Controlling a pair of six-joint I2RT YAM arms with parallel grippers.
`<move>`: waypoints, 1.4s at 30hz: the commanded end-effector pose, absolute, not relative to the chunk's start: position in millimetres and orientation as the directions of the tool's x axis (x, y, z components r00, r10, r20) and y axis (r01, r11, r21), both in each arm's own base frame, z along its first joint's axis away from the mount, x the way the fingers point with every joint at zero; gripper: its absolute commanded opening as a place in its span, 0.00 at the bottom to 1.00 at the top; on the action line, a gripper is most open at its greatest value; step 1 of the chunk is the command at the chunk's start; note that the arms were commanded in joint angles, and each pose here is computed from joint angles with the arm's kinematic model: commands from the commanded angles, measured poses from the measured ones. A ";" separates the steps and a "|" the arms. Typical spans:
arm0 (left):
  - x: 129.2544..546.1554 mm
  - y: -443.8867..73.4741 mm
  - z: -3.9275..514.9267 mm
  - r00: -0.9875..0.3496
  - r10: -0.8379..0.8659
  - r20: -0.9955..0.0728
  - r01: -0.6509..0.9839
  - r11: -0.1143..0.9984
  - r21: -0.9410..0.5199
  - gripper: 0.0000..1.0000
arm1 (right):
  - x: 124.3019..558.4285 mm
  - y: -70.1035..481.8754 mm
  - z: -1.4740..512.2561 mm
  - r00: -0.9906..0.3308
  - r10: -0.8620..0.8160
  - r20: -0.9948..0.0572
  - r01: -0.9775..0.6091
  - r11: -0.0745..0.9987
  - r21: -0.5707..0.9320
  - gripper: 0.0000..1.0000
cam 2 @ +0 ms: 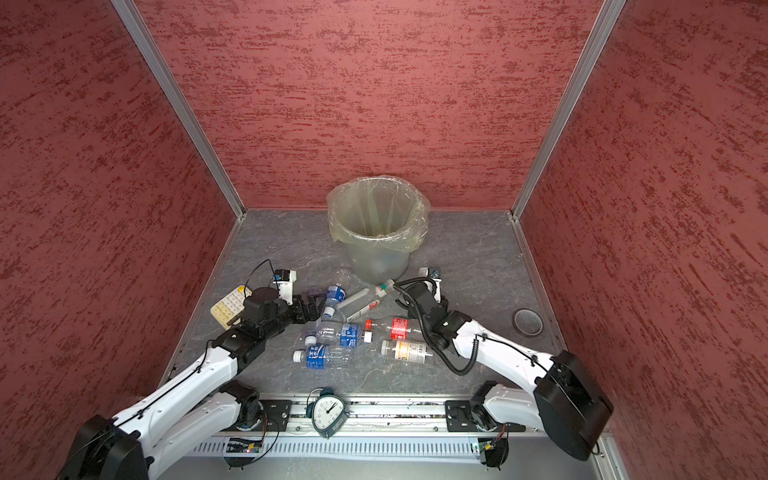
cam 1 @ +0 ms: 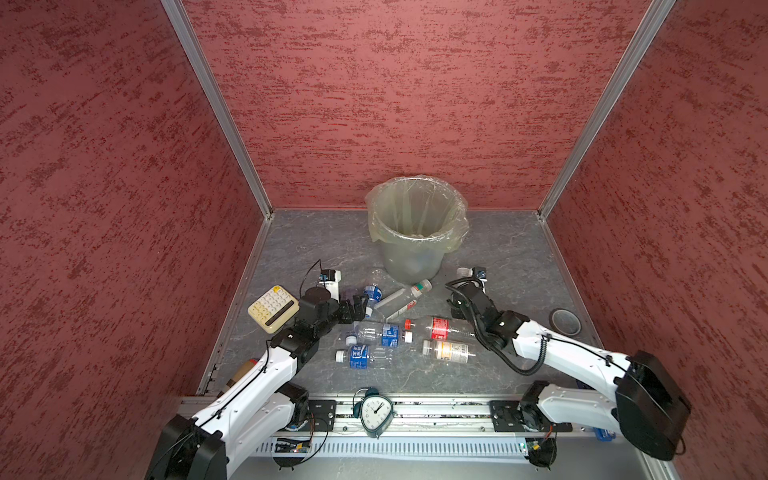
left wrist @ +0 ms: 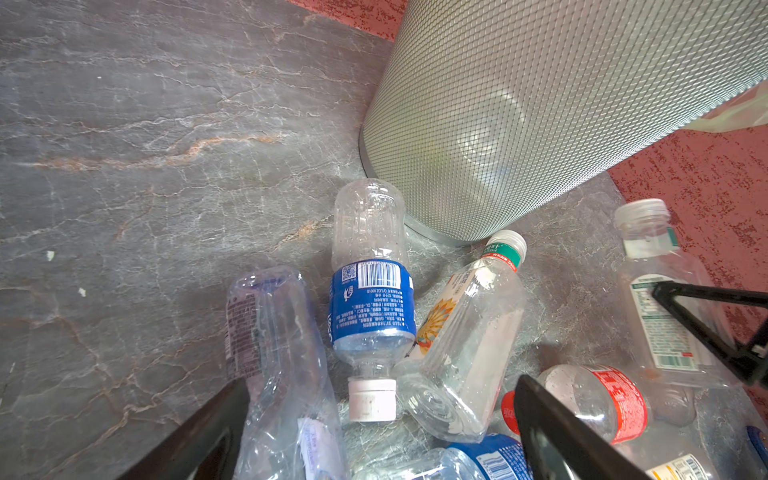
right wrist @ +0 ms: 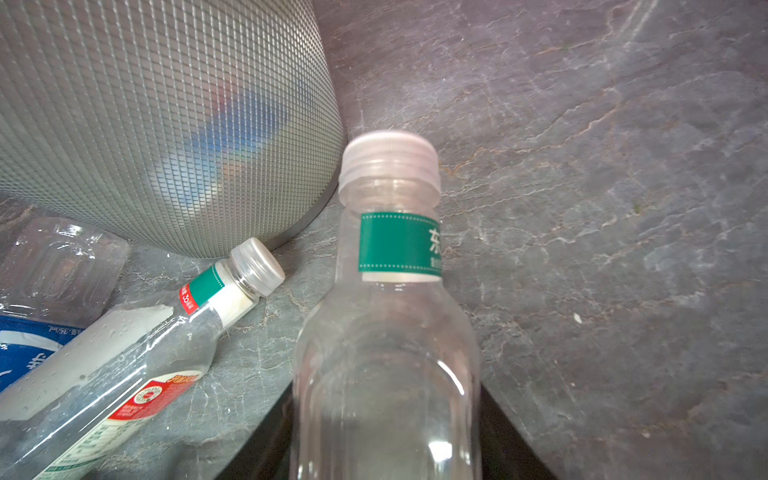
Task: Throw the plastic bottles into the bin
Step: 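Lift the green-label bottle with the right gripper up toward the bin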
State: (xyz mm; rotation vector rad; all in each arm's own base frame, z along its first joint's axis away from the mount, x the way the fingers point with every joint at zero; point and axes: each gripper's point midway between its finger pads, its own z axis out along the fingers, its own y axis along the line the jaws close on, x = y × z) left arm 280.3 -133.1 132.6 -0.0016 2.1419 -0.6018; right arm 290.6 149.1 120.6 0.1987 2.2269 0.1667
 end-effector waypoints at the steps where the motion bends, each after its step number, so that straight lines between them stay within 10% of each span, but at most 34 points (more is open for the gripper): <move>1: 281.9 -133.5 130.6 -0.603 -0.218 -0.767 0.219 0.880 -0.422 0.99 | 285.1 139.4 133.8 -0.566 0.218 -0.795 0.090 0.975 0.203 0.45; 42: 284.4 -134.0 125.3 -0.609 -0.202 -0.767 0.205 0.894 -0.399 0.99 | 243.3 145.9 316.4 -0.184 0.350 -0.918 -0.285 0.875 0.391 0.43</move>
